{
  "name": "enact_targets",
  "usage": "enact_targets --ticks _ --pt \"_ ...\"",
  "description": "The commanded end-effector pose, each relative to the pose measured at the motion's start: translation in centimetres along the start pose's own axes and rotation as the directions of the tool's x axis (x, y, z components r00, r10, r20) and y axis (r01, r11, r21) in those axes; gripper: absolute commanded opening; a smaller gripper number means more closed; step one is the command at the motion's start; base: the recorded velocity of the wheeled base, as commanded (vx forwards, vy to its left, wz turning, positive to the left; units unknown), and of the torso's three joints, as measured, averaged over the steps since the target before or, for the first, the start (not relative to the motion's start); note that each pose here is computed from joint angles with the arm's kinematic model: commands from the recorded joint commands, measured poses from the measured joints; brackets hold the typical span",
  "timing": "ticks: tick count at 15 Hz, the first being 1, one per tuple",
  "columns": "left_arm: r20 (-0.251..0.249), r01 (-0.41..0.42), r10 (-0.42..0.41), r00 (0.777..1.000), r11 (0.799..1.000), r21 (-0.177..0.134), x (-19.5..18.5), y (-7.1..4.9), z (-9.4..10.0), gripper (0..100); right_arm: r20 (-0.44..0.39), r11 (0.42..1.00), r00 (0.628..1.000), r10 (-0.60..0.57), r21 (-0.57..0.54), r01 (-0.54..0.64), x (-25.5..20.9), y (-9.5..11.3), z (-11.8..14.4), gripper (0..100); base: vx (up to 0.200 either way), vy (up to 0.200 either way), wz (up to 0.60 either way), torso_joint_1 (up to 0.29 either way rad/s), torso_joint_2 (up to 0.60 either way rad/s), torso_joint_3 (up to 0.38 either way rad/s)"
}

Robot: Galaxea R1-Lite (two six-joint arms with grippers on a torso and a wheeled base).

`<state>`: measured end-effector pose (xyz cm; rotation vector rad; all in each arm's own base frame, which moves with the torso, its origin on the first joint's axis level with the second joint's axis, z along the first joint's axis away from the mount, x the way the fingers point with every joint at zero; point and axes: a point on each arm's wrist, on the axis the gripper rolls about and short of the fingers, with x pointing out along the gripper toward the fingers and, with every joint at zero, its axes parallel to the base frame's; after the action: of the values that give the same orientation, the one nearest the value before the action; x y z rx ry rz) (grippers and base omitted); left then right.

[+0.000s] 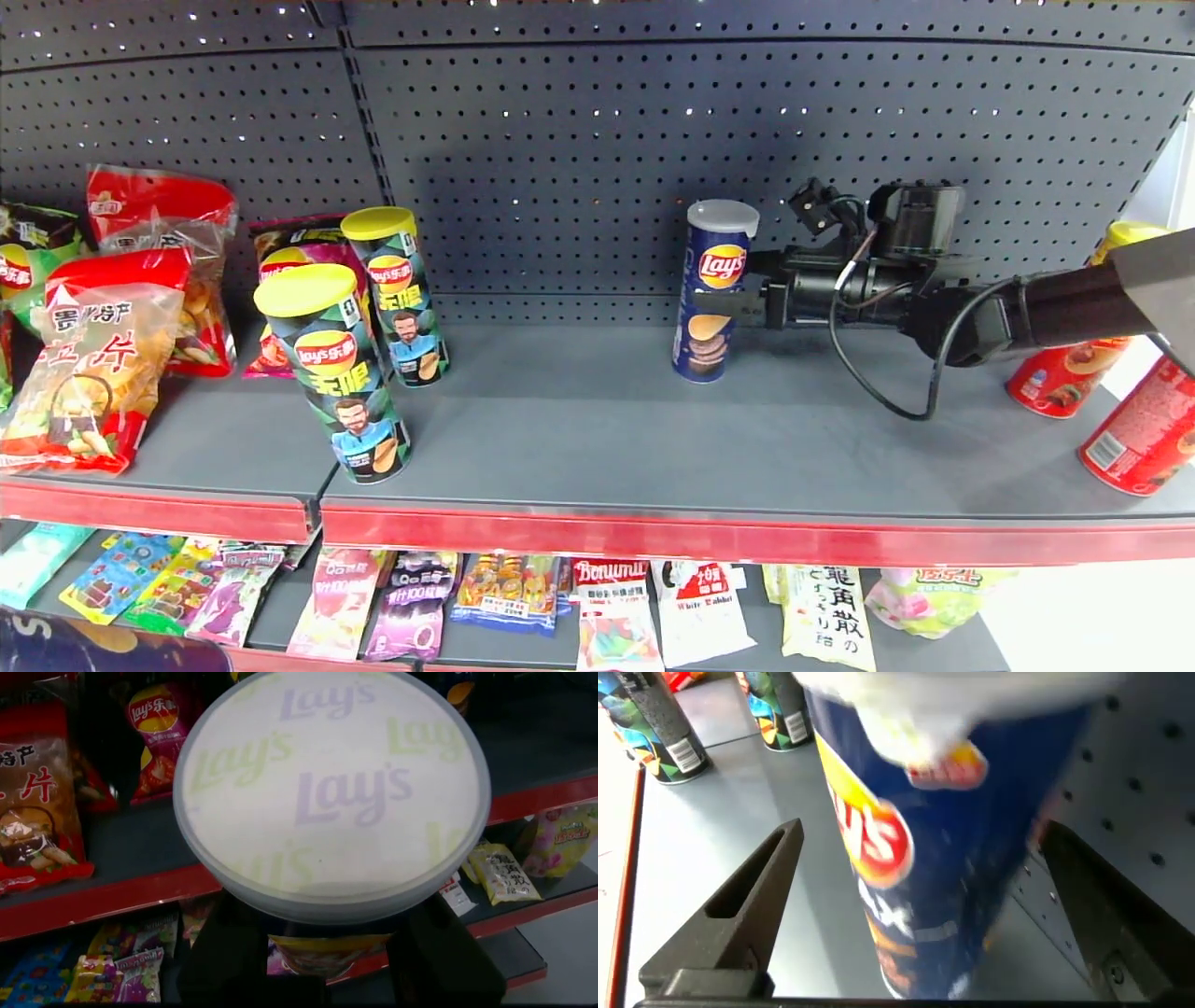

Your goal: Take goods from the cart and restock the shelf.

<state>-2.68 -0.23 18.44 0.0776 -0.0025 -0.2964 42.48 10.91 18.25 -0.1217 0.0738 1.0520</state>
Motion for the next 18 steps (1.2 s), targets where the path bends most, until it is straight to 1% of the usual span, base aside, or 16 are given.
enact_targets --ticks 1,3,4,8,10,11,12,13,15,17,18 --pt "-0.001 0.002 -0.002 1.0 1.0 -0.001 0.0 0.0 0.0 0 0.001 1.0 1.0 0.012 -0.002 -0.012 0.6 0.1 -0.1 100 0.0 0.0 0.0 0.0 0.0 0.0" --pt "-0.001 0.002 -0.002 1.0 1.0 -0.001 0.0 0.0 0.0 0 0.001 1.0 1.0 0.018 -0.003 -0.018 0.9 0.3 -0.2 100 0.0 0.0 0.0 0.0 0.0 0.0" --pt "-0.001 0.002 -0.002 1.0 1.0 -0.001 0.0 0.0 0.0 0 -0.003 1.0 1.0 0.019 -0.001 -0.019 1.0 0.2 -0.5 0 0.0 0.0 0.0 0.0 0.0 0.0" --pt "-0.004 0.002 -0.002 1.0 1.0 -0.001 0.1 0.0 0.0 0 -0.001 1.0 1.0 0.006 -0.015 -0.006 0.9 0.4 -0.2 0 0.0 0.0 0.0 0.0 0.0 0.0" --pt "-0.007 0.002 -0.002 1.0 1.0 -0.002 0.1 0.0 -0.2 0 -0.013 0.999 0.999 -0.042 -0.016 0.042 0.2 1.8 0.8 0 0.0 0.0 0.0 0.0 0.0 0.0" --pt "-0.007 0.002 -0.002 1.0 1.0 -0.002 0.1 0.0 -0.2 0 -0.014 0.999 0.999 -0.05 -0.016 0.049 0.1 1.9 0.9 0 0.0 0.0 0.0 0.0 0.0 0.0" --pt "-0.006 0.002 -0.002 1.0 1.0 -0.002 0.1 0.0 -0.1 0 -0.025 0.993 0.993 -0.113 -0.015 0.113 -1.0 3.8 2.1 0 0.0 0.0 0.0 0.0 0.0 0.0" --pt "-0.007 0.002 -0.002 1.0 1.0 -0.002 0.2 0.0 0.0 0 -0.02 0.992 0.991 -0.13 -0.005 0.13 -1.8 4.9 2.9 0 0.0 0.0 0.0 0.0 0.0 0.0" --pt "-0.007 0.002 -0.002 1.0 1.0 -0.002 0.2 0.0 0.1 0 -0.019 0.982 0.985 -0.173 0.067 0.174 -4.1 8.2 4.5 0 0.0 0.0 0.0 0.0 0.0 0.0" --pt "-0.005 -0.003 0.003 1.0 1.0 -0.001 0.1 0.0 0.0 0 -0.027 0.979 0.982 -0.188 0.074 0.189 -5.2 10.8 4.5 0 0.0 0.0 0.0 0.0 0.0 0.0" --pt "-0.003 -0.004 0.004 1.0 1.0 -0.001 0.1 0.0 0.0 0 -0.019 0.979 0.981 -0.192 0.068 0.193 -5.4 11.7 4.4 0 0.0 0.0 0.0 0.0 0.0 0.0"
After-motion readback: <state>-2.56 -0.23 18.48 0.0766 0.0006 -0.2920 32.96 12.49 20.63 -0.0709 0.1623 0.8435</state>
